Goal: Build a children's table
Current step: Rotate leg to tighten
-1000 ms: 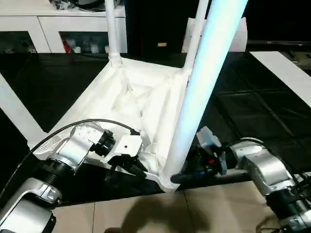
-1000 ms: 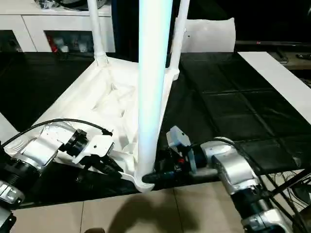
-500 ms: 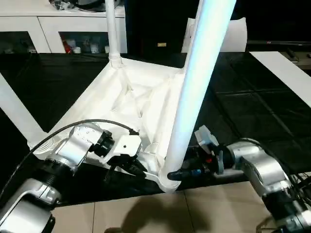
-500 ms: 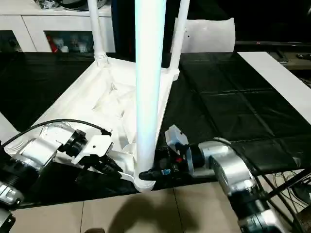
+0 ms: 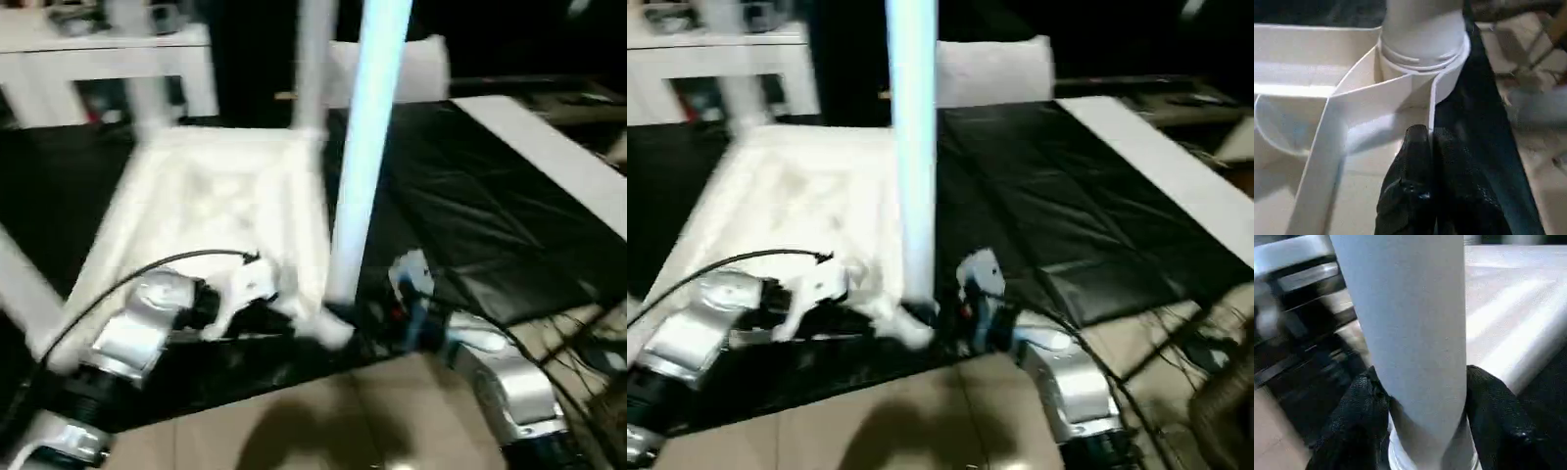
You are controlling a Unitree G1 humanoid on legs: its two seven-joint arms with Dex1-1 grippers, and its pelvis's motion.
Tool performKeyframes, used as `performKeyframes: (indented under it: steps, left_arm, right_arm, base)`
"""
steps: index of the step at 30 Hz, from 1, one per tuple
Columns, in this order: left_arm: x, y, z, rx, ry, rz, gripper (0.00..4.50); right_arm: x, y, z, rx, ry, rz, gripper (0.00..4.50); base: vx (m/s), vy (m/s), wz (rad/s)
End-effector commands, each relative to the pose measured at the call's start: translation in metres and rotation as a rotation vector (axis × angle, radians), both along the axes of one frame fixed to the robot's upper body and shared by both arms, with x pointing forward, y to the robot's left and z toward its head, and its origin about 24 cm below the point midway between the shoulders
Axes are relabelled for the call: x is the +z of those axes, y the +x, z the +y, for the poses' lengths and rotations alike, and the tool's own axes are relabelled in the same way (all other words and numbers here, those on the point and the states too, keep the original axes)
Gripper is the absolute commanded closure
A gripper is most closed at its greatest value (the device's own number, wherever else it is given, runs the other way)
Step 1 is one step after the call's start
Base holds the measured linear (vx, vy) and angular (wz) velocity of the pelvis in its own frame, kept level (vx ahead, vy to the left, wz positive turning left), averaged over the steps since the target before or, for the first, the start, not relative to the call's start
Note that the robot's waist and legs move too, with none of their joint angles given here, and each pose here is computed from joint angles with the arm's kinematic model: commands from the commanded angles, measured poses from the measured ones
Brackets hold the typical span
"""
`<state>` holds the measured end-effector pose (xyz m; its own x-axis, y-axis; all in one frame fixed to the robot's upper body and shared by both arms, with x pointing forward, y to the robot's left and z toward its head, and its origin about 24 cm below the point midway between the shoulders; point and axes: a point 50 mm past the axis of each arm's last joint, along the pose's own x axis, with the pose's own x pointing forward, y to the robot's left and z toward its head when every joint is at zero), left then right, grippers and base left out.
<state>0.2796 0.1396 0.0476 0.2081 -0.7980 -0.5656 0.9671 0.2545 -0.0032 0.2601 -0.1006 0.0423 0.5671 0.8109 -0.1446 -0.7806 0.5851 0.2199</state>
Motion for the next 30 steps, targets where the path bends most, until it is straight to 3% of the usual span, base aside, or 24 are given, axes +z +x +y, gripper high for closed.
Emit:
performKeyframes:
  steps: [1, 8, 10, 11, 12, 13, 15, 18, 21, 23, 25, 27, 28, 30]
  left_arm:
    - [0.003, -0.001, -0.038, -0.002, -0.079, -0.035, 4.50]
    - [0.010, 0.017, -0.064, 0.102, -0.085, -0.127, 4.50]
    - [0.011, 0.019, -0.064, 0.092, -0.076, -0.145, 4.50]
    - [0.011, 0.020, -0.064, 0.094, -0.071, -0.154, 4.50]
    - [0.011, 0.020, -0.064, 0.090, -0.066, -0.160, 4.50]
    - [0.012, 0.023, -0.059, 0.063, -0.051, -0.187, 4.50]
    - [0.013, 0.026, -0.052, 0.037, -0.034, -0.215, 4.50]
    - [0.015, 0.028, -0.047, 0.015, -0.031, -0.244, 4.50]
    - [0.018, 0.033, -0.036, 0.000, -0.014, -0.296, 4.50]
    - [0.020, 0.036, -0.030, 0.005, -0.030, -0.310, 4.50]
    - [0.024, 0.038, -0.025, 0.039, -0.083, -0.313, 4.50]
    - [0.026, 0.035, -0.021, 0.042, -0.132, -0.302, 4.50]
    - [0.027, 0.034, -0.020, 0.042, -0.137, -0.301, 4.07]
    - [0.029, 0.031, -0.020, 0.043, -0.188, -0.302, 3.96]
  right_arm:
    - [-0.010, -0.003, 0.040, 0.035, -0.002, 0.091, 2.51]
    - [-0.010, 0.029, 0.067, -0.269, -0.019, 0.184, 2.53]
    - [-0.008, 0.031, 0.069, -0.282, -0.003, 0.182, 2.53]
    - [-0.008, 0.031, 0.070, -0.286, 0.001, 0.176, 2.18]
    - [-0.007, 0.031, 0.070, -0.292, 0.000, 0.170, 2.18]
    - [-0.005, 0.031, 0.068, -0.319, 0.010, 0.154, 2.18]
    - [-0.004, 0.031, 0.062, -0.357, 0.021, 0.138, 1.75]
    - [-0.002, 0.031, 0.055, -0.371, 0.034, 0.117, 1.70]
    - [0.003, 0.029, 0.039, -0.386, -0.030, 0.015, 1.33]
    - [0.006, 0.024, 0.029, -0.371, -0.030, -0.004, 1.30]
    - [0.011, 0.017, 0.015, -0.366, -0.022, -0.051, 0.98]
    - [0.019, 0.010, 0.002, -0.358, 0.046, -0.065, 0.88]
    - [0.021, 0.009, 0.001, -0.356, 0.054, -0.066, 0.79]
    - [0.027, 0.003, -0.005, -0.312, 0.080, -0.089, 0.55]
  base:
    - [0.000, 0.000, 0.00]
    - [0.000, 0.000, 0.00]
    - [0.000, 0.000, 0.00]
    - [0.000, 0.000, 0.00]
    - [0.000, 0.000, 0.00]
    - [0.000, 0.000, 0.00]
    - [0.000, 0.000, 0.00]
    - [0.000, 0.000, 0.00]
    - [0.035, -0.023, 0.03]
    - [0.027, -0.020, 0.02]
    - [0.000, 0.000, 0.00]
    - [0.000, 0.000, 0.00]
    - [0.000, 0.000, 0.00]
    - [0.000, 0.000, 0.00]
